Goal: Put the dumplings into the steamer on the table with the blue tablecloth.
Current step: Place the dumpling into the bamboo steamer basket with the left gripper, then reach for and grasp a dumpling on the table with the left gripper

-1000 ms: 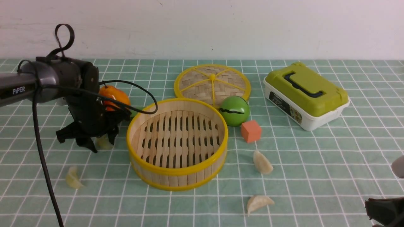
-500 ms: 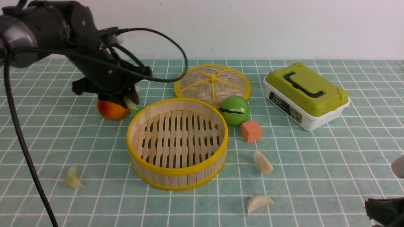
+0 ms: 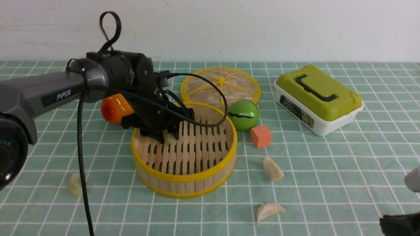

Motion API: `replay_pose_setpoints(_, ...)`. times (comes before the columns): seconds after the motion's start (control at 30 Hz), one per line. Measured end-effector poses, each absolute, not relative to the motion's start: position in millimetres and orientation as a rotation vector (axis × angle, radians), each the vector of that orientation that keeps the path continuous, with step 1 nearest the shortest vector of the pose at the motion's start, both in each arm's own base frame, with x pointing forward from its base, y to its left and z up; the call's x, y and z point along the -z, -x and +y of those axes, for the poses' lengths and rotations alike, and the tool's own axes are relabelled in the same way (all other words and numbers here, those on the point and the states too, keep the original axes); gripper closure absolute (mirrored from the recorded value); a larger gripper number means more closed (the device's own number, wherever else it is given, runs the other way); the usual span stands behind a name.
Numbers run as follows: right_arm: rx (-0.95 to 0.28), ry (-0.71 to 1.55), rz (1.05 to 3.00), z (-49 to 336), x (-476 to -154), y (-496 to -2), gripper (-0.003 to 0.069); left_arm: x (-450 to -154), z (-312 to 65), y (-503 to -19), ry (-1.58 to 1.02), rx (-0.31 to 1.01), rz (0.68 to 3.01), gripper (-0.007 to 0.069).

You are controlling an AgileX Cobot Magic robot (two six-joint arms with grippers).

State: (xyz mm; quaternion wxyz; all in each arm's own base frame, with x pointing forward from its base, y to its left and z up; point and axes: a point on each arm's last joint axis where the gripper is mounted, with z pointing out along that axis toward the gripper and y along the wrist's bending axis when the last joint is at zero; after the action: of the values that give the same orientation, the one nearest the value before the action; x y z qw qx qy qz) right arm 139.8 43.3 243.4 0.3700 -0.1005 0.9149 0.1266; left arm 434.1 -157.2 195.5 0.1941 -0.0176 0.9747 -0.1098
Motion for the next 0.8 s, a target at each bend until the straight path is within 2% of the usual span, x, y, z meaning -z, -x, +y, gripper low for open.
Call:
replay_pose_setpoints(0.07,-0.324,0.259,2.349,43,-243,-140,0.0638,-203,-156,-428,0.055,0.306,2.761,0.0224)
replay_pose_setpoints(0.13,-0.324,0.259,2.350,43,-243,-140,0.0636,-219,-153,-423,0.056,0.303,2.751,0.0215)
replay_pose_setpoints(0.3,-0.323,0.258,2.353,43,-241,-139,0.0632,-308,-131,-382,0.015,0.229,2.640,0.0210)
replay_pose_setpoints(0.33,-0.323,0.257,2.351,43,-241,-139,0.0631,-319,-126,-372,0.019,0.195,2.621,0.0210)
replay_pose_setpoints(0.43,-0.321,0.251,2.337,43,-242,-140,0.0627,-328,-104,-336,0.089,0.088,2.610,0.0210)
replay_pose_setpoints(0.53,-0.320,0.245,2.325,43,-243,-141,0.0625,-297,-83,-316,0.248,0.024,2.645,0.0210)
replay_pose_setpoints(0.67,-0.322,0.243,2.326,43,-243,-141,0.0620,-244,-52,-308,0.527,0.016,2.648,0.0210)
replay_pose_setpoints(0.8,-0.324,0.242,2.326,43,-243,-141,0.0618,-216,-27,-313,0.683,0.012,2.635,0.0210)
